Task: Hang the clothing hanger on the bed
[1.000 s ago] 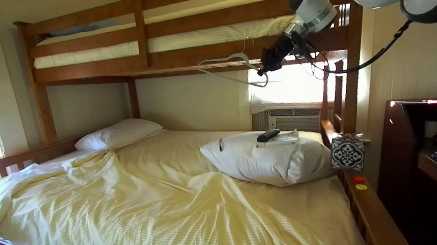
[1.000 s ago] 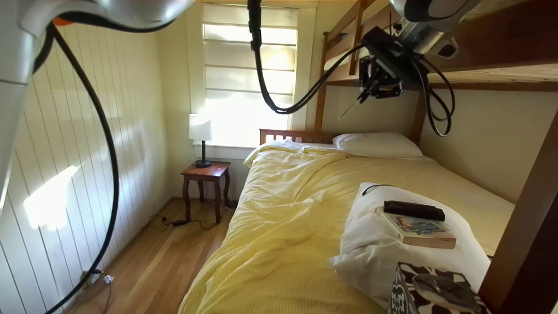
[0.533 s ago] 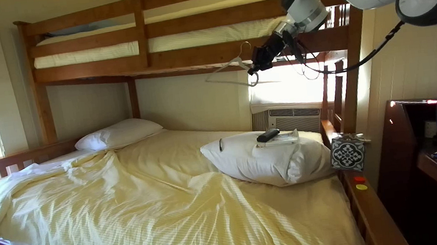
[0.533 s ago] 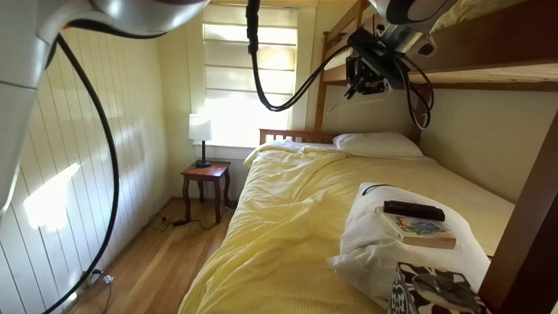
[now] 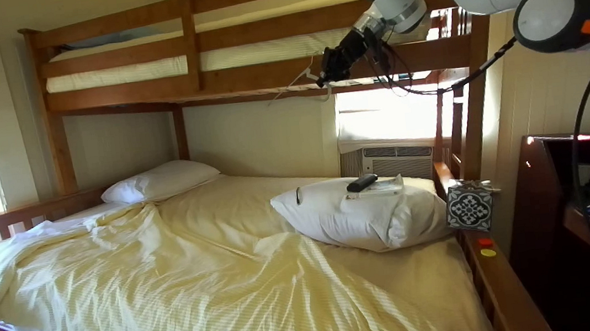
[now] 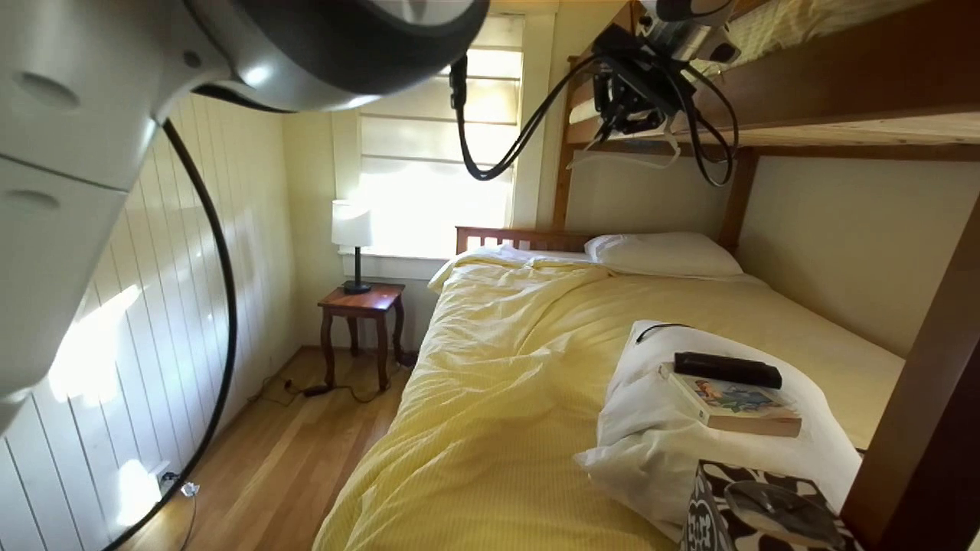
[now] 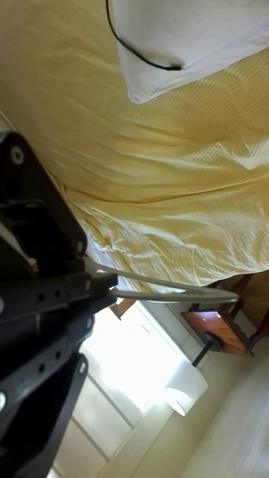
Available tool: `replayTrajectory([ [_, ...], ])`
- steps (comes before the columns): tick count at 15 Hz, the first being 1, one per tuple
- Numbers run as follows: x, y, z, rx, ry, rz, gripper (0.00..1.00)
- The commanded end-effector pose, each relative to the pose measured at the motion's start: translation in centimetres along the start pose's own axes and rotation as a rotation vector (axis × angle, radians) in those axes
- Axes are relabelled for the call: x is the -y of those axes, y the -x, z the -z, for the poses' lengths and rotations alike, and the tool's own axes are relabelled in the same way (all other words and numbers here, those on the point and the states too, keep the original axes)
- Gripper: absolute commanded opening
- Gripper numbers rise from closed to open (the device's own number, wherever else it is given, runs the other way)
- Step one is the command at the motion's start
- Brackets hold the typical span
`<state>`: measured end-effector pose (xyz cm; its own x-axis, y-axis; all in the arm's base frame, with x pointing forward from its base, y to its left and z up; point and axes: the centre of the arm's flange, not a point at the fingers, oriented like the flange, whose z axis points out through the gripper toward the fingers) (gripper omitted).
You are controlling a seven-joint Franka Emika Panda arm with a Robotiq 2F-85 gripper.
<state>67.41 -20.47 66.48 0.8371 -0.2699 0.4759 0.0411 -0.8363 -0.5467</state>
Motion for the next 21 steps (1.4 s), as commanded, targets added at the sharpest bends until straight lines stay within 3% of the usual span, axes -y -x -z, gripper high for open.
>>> replayTrajectory([
  [1, -0.8, -4.8, 1.5, -0.001, -0.001, 0.044, 0.01],
  [7, -0.4, -4.4, -0.6, 0.188, -0.016, 0.163, 0.01],
  [14, -2.1, -6.6, 2.5, 0.065, -0.030, 0.146, 0.01],
  [20, -4.5, -7.3, 4.9, -0.006, -0.021, 0.050, 0.01],
  [21, -4.1, -1.6, 3.9, 0.025, 0.001, 0.087, 0.01],
])
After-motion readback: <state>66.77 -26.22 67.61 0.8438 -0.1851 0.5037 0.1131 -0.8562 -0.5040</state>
